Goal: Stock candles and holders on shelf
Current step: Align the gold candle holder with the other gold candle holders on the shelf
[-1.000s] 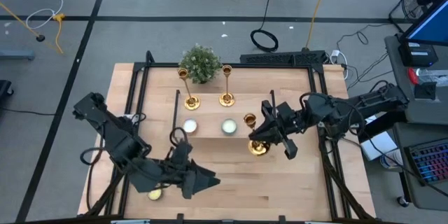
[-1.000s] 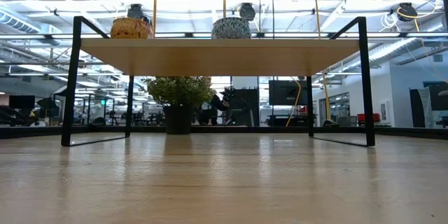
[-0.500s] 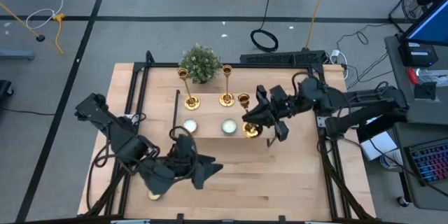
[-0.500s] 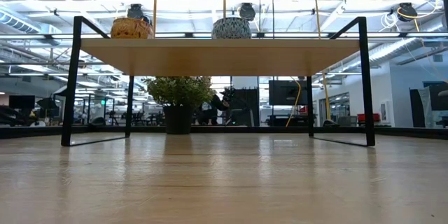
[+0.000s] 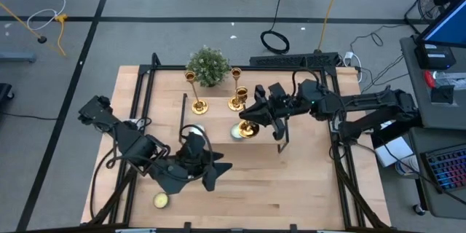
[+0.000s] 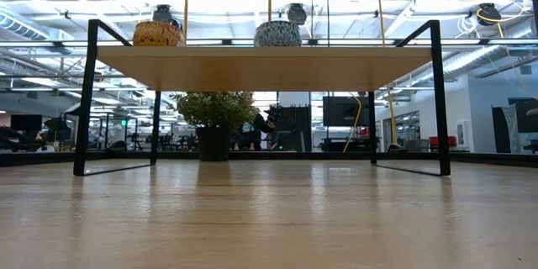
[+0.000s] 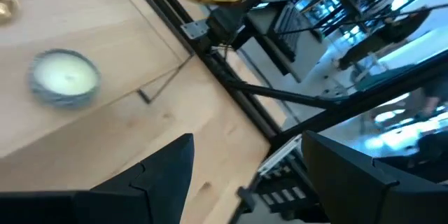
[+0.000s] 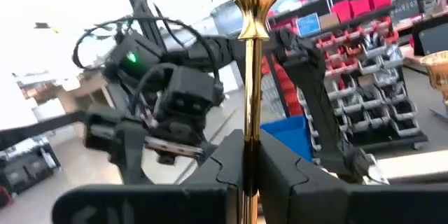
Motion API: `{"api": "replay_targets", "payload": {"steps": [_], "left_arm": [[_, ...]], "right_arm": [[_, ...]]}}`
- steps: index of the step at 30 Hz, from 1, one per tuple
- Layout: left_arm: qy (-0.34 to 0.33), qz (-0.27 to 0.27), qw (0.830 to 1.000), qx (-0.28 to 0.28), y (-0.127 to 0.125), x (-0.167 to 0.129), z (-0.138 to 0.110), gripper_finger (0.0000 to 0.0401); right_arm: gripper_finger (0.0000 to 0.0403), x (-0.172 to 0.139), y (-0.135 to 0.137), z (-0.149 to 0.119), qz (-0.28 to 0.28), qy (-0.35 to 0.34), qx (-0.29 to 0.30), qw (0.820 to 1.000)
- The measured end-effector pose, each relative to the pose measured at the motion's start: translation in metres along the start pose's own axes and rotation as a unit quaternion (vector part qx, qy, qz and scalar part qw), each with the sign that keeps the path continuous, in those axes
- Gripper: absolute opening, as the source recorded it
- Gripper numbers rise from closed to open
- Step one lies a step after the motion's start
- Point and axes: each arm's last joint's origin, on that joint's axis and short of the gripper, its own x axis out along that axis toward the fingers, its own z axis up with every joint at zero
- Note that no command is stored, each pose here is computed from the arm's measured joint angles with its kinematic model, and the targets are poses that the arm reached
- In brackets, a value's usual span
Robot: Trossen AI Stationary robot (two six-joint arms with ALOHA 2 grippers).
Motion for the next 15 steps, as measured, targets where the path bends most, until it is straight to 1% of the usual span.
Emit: {"api": "replay_targets", "payload": {"steps": [2, 5, 11, 15], "left_arm": [[-0.001, 0.007, 1.0, 0.012, 0.002, -0.008, 0.001, 0.0268], [-0.014, 0.017, 1.0, 0.013, 0.005, -0.017, 0.004, 0.0268], [-0.04, 0.029, 0.999, 0.019, 0.01, -0.036, 0.011, 0.0268], [-0.069, 0.031, 0.997, 0.017, 0.01, -0.043, 0.015, 0.0268]], "right_arm": [[0.0017, 0.002, -0.001, 0.001, -0.003, -0.015, -0.001, 1.0], [0.0017, 0.002, -0.001, 0.001, -0.006, -0.015, -0.001, 1.0], [0.0017, -0.004, -0.001, -0.005, -0.006, 0.025, 0.001, 1.0], [0.0017, -0.015, -0.008, -0.02, -0.021, 0.037, 0.01, 0.999]]}}
